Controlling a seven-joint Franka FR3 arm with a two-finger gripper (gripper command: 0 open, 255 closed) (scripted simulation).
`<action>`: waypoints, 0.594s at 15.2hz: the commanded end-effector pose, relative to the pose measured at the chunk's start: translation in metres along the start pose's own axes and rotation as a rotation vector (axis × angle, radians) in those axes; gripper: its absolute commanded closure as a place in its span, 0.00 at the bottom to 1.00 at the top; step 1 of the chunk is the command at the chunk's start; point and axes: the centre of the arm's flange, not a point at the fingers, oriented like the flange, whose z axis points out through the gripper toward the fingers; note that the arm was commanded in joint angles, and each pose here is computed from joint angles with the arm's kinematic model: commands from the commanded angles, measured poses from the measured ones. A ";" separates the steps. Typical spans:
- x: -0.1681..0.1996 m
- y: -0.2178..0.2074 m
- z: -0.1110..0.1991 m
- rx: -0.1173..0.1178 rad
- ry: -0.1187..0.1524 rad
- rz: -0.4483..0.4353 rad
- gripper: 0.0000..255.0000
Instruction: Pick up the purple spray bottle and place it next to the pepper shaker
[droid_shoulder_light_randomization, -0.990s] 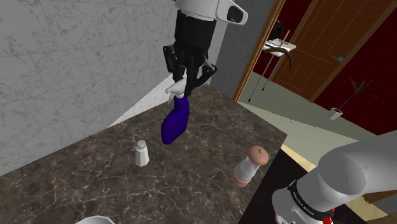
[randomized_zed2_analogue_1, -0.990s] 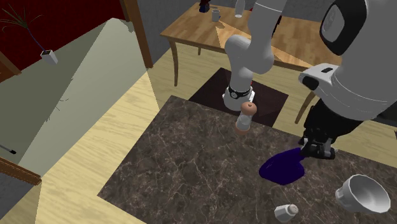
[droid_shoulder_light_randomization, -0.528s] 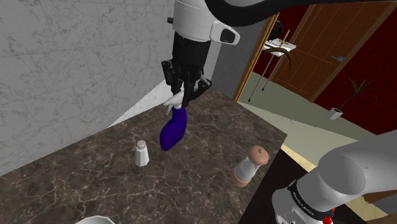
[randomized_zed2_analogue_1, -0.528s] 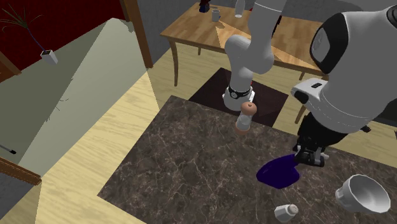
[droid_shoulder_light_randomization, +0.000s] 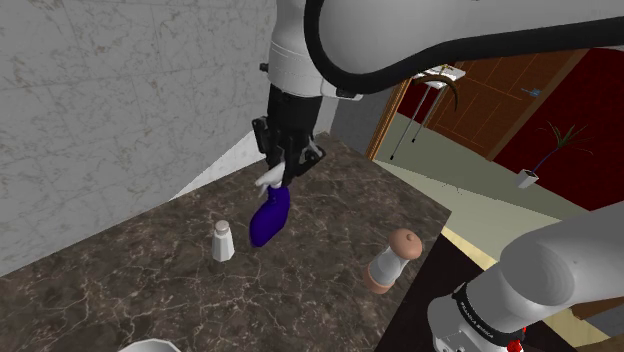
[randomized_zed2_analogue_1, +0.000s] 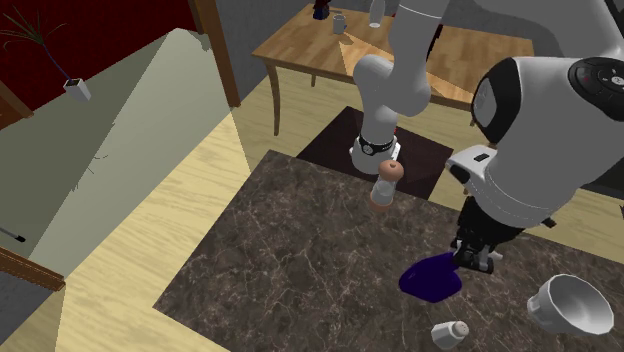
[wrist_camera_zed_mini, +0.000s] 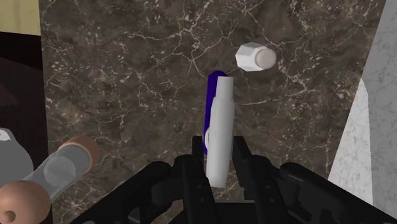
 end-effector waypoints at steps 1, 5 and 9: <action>0.001 0.001 0.012 0.001 0.000 0.000 1.00; 0.001 0.001 0.033 0.001 0.000 0.000 1.00; 0.002 0.002 0.042 0.001 0.000 0.000 1.00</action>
